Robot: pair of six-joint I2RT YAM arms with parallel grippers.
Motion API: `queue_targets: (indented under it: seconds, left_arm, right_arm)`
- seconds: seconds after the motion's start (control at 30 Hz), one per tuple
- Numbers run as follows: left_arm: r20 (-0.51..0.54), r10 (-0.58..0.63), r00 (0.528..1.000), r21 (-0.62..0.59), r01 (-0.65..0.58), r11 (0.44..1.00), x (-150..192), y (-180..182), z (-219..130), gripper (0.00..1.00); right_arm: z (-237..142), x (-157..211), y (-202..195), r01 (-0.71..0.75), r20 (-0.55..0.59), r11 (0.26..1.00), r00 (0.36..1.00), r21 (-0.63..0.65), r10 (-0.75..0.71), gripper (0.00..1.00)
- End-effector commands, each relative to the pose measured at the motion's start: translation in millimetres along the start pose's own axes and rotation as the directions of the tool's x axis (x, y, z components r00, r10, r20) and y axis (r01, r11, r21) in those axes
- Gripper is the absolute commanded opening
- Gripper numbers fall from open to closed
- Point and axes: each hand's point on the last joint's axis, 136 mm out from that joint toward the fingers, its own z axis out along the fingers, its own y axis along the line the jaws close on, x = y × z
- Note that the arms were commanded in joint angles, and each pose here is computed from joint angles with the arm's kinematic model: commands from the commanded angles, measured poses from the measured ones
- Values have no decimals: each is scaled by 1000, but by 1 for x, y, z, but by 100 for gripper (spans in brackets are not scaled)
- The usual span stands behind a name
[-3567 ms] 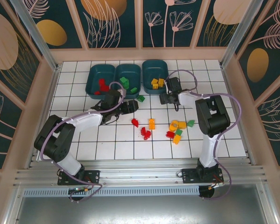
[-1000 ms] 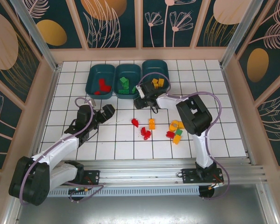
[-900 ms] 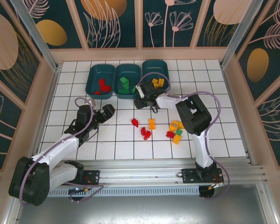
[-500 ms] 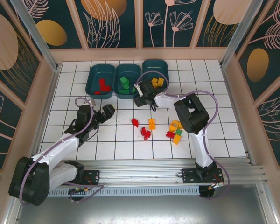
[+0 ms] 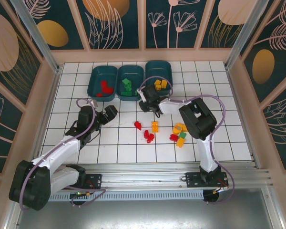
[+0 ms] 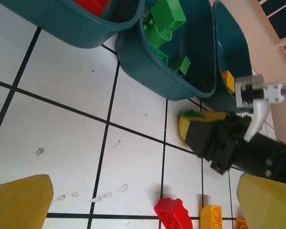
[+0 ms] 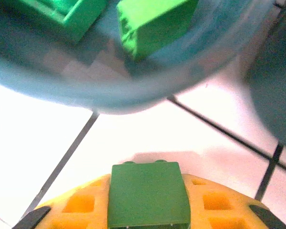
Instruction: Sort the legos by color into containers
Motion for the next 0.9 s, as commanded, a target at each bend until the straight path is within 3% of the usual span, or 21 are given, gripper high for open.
queue_targets:
  seconds: [0.0,0.17,0.3,0.47,0.53,0.63,0.87]
  left_arm:
    - [50,41,998,-23,-40,999,-16,-6,-6,98]
    - [120,43,992,-54,-37,998,-28,-2,-16,98]
    - [135,35,990,-50,-29,998,-29,-1,-22,98]
    - [63,64,996,-26,-63,998,-16,-5,-20,98]
    - [24,76,997,-3,-76,997,-9,-8,-17,98]
    - [-18,92,996,47,-91,995,-1,-16,-12,94]
    - [-127,165,978,63,-158,985,37,-41,11,87]
  right_arm:
    - [-50,-36,10,-17,131,1000,991,6,16,20]
    - [-72,-70,12,-48,213,998,976,-30,54,21]
    - [-36,-94,12,-59,206,997,976,-44,67,21]
    - [-2,-120,10,-81,212,995,973,-55,91,24]
    - [7,-128,7,-90,208,994,973,-57,100,31]
    - [6,-137,3,-94,220,995,970,-44,101,53]
    - [-44,-145,-7,-129,282,991,951,-19,129,58]
